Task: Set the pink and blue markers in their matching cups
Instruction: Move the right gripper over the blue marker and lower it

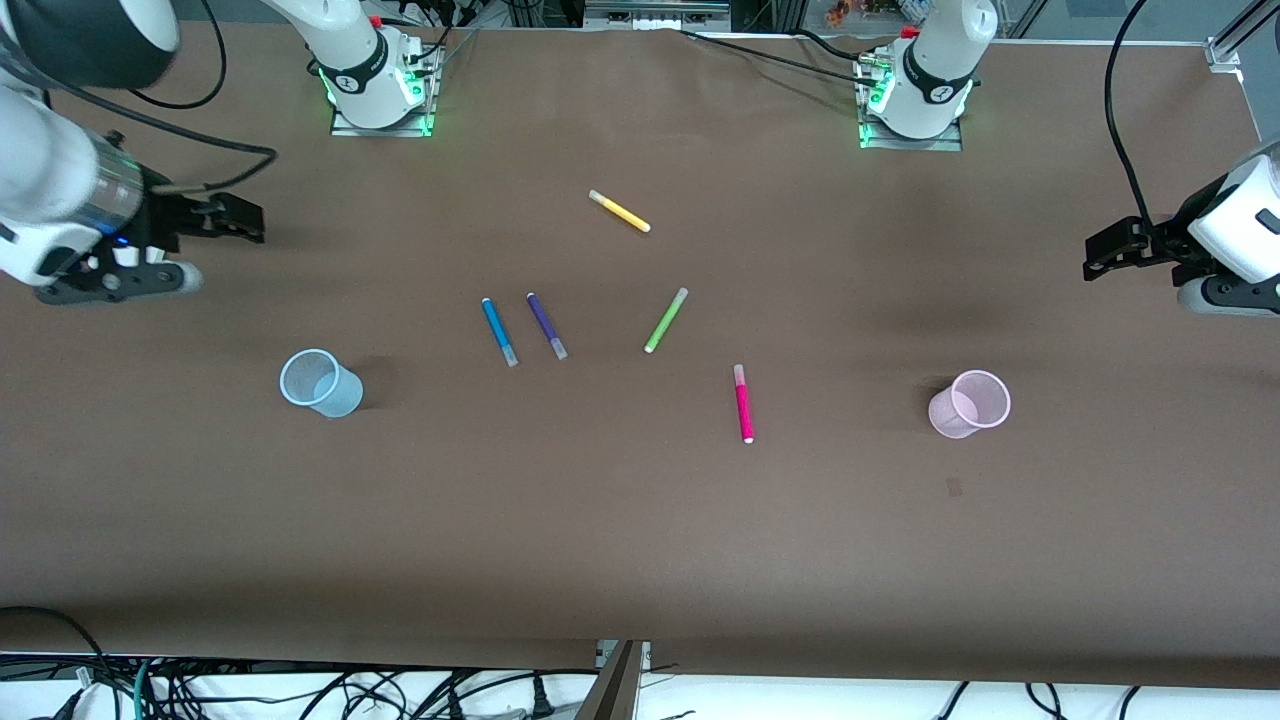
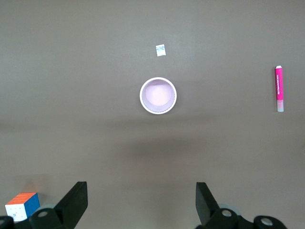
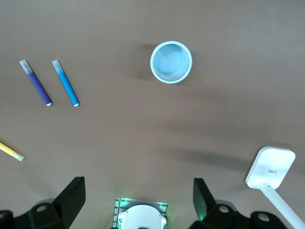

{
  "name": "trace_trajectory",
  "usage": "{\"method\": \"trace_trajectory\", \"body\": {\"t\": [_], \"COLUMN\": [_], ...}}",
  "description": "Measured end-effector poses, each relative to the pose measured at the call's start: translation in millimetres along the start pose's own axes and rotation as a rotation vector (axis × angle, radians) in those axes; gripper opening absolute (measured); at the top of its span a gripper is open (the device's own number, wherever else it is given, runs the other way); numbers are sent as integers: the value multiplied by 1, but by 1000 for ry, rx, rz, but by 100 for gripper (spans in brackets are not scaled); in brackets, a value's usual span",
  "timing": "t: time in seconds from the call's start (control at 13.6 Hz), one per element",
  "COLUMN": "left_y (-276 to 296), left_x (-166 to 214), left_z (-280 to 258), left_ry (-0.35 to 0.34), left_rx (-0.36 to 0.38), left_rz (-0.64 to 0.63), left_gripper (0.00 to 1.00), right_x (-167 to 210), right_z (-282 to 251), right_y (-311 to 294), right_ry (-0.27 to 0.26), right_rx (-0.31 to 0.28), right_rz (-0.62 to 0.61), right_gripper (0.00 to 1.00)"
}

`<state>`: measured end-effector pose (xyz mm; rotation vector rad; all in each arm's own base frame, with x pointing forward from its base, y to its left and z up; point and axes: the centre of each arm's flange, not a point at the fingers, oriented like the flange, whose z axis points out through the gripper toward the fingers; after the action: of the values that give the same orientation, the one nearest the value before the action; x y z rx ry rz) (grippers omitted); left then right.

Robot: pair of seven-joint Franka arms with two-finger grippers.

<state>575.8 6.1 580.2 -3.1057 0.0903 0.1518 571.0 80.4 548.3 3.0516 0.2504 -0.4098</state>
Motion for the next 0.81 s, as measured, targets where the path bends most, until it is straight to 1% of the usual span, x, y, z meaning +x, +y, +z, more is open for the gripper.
{"method": "trace_trajectory", "body": {"t": [0.15,0.29,0.44,0.52,0.66,0.81], "left_y": [1,0,0,0,0,0], "left_x": [2,3,4,4,4,4], "left_z": [1,1,2,3,2,2], "left_ry": [-2,-2,-4,-4,-4,-3], "left_rx": [0,0,0,0,0,0], "left_rz": [1,1,1,1,0,0], "left_gripper": [100,100,100,100,100,100], "right_x": [18,39,57,67,84,94], "right_z": [23,49,78,92,115,133], "right_y": [-18,-34,-41,-44,-57,-83], "right_ry": [-38,-61,-99,-109,-106,-103], "right_rx": [-11,-21,-27,-25,-8,-16], "right_rz": [-29,-52,-62,-65,-81,-118], "right_gripper": [100,100,100,100,100,100]}}
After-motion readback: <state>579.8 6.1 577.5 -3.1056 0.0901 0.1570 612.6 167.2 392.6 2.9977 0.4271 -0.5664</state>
